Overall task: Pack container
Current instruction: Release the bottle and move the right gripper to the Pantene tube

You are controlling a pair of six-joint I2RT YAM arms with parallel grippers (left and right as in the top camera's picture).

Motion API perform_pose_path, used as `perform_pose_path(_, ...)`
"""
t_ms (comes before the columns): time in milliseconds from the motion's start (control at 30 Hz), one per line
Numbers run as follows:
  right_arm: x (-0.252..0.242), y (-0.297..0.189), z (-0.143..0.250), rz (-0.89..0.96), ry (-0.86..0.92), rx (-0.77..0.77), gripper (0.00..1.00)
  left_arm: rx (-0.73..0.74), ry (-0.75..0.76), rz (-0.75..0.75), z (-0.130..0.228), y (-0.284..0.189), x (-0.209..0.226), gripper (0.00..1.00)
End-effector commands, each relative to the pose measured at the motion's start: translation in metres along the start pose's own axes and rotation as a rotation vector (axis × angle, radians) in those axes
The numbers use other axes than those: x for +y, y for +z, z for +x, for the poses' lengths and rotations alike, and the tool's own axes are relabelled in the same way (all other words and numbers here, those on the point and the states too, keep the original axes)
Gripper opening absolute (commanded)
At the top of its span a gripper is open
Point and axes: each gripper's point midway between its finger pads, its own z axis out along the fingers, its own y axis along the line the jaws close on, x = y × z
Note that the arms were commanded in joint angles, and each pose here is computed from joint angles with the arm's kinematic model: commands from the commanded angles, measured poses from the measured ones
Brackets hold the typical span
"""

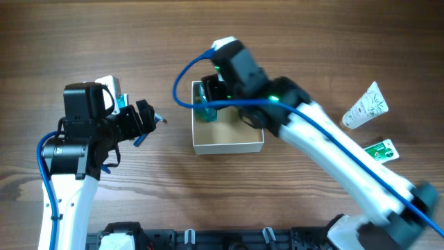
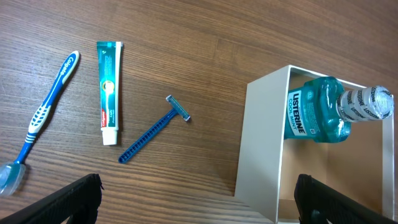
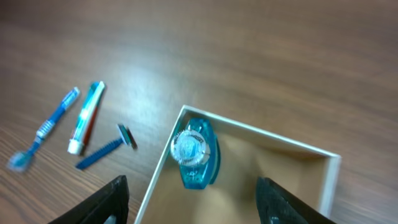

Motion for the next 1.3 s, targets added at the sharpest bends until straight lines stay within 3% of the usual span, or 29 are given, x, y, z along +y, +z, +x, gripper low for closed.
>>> perform_pose_path(0, -0.054, -0.073, -0.036, 0.151, 0.142, -0.182, 0.71, -0.008, -0.005, 0.041, -0.005, -0.004, -0.010, 1.00)
perform_pose_path(200, -0.185, -0.152, -0.020, 0.405, 0.433, -0.240, 0.96, -0.008, -0.005, 0.041, -0.005, -0.004, -0.010, 1.00)
perform_pose_path(333, -0.256, -0.170, 0.006, 0.466, 0.422, -0.145, 0.99, -0.008, -0.005, 0.041, -0.005, -0.004, -0.010, 1.00)
perform_pose_path(500, -0.324, -0.175, 0.052, 0.525, 0.551, -0.015, 1.00, -0.008, -0.005, 0.041, -0.005, -0.004, -0.010, 1.00)
perform_pose_path(833, -0.350, -0.125, 0.122, 0.465, 0.599, 0.329, 0.99, -0.009, -0.005, 0.041, -0.005, -0.004, -0.010, 1.00)
perform_pose_path(1100, -0.348, -0.092, 0.144, 0.378, 0.591, 0.401, 0.95, -0.009, -0.005, 0.041, -0.005, -0.004, -0.010, 1.00)
perform_pose_path(1267, -0.351, -0.079, 0.150, 0.363, 0.595, 0.408, 0.85, -0.009, -0.005, 0.041, -0.005, -0.004, -0.010, 1.00)
